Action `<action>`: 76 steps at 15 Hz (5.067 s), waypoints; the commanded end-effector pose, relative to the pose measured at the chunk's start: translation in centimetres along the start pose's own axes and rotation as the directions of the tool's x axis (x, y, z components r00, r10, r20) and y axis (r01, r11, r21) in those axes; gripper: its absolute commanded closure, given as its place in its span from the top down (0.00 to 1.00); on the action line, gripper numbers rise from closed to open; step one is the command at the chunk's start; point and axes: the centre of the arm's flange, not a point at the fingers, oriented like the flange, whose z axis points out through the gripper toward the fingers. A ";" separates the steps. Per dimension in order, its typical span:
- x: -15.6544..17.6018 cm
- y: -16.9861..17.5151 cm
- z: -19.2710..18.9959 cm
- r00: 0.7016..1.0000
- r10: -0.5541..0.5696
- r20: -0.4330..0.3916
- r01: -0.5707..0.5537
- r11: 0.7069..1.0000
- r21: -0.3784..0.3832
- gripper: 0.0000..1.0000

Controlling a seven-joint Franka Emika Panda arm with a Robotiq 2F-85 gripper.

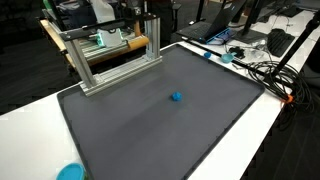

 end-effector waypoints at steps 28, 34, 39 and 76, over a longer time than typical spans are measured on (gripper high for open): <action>-1.8 0.1 0.9 0.983 -0.176 -0.044 0.177 0.983 0.038 0.57; -1.3 0.6 1.3 0.976 -0.214 -0.026 0.216 0.974 0.073 0.34; -1.4 0.3 1.2 0.978 -0.206 -0.004 0.206 0.976 0.063 0.84; 1.9 -0.8 -1.0 0.988 -0.122 0.095 0.124 0.992 -0.010 0.28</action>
